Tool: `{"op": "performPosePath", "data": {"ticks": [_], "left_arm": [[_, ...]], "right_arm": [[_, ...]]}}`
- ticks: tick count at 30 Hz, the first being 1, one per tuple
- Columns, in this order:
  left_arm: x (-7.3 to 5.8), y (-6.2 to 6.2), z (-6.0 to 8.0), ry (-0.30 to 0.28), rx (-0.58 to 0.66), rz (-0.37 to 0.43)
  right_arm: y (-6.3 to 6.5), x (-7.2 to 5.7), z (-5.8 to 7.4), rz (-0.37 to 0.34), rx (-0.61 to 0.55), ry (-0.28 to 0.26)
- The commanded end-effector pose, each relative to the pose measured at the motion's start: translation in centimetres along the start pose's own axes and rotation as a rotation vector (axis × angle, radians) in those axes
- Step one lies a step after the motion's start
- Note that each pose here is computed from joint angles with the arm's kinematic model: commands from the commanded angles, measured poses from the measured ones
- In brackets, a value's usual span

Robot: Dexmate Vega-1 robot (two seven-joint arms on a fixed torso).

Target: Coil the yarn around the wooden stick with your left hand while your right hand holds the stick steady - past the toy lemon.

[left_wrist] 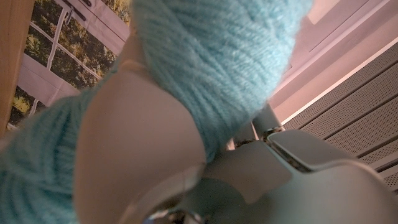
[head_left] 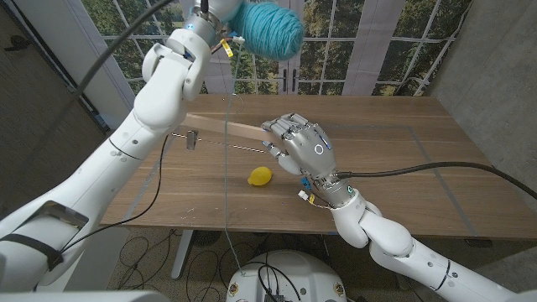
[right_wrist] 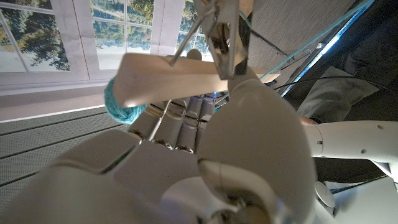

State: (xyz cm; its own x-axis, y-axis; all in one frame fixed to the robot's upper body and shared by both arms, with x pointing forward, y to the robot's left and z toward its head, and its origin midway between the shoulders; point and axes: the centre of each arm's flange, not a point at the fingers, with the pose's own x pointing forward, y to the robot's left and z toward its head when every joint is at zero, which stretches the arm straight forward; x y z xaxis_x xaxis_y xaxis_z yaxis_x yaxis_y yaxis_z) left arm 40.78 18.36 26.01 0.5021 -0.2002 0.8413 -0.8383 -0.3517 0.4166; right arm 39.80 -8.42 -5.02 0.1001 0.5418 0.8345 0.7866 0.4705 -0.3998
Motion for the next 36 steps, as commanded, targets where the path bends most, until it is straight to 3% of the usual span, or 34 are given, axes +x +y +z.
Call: {"op": "performPosePath", "data": {"ticks": [1, 6, 9, 11, 16, 24, 29, 36], "left_arm": [[-0.8, -2.2, -4.6, 0.156, 0.005, -0.139], [-1.2, -3.5, -7.7, 0.252, -0.023, -0.195], [-1.1, -4.4, -8.7, 0.295, -0.042, -0.248], [-1.0, -5.6, -9.0, 0.306, -0.058, -0.291], [-0.9, -8.4, -7.9, 0.278, -0.061, -0.368], [-1.6, -12.9, -5.7, 0.192, -0.104, -0.494], [-2.5, -14.6, -4.1, 0.123, -0.162, -0.528], [-3.6, -15.7, -4.0, 0.111, -0.202, -0.555]], "right_arm": [[-1.1, -0.3, -1.2, 0.014, 0.099, 0.072], [-1.3, -0.4, -1.9, 0.015, 0.147, 0.106], [-1.5, -0.6, -2.1, 0.016, 0.177, 0.114], [-1.7, -0.6, -2.0, 0.012, 0.188, 0.108], [-2.4, -0.4, -1.4, 0.003, 0.206, 0.087], [-2.8, -0.3, -1.8, 0.002, 0.254, 0.12], [-3.1, -0.1, -2.3, -0.026, 0.269, 0.158], [-3.0, 0.2, -4.6, -0.05, 0.309, 0.239]]}}
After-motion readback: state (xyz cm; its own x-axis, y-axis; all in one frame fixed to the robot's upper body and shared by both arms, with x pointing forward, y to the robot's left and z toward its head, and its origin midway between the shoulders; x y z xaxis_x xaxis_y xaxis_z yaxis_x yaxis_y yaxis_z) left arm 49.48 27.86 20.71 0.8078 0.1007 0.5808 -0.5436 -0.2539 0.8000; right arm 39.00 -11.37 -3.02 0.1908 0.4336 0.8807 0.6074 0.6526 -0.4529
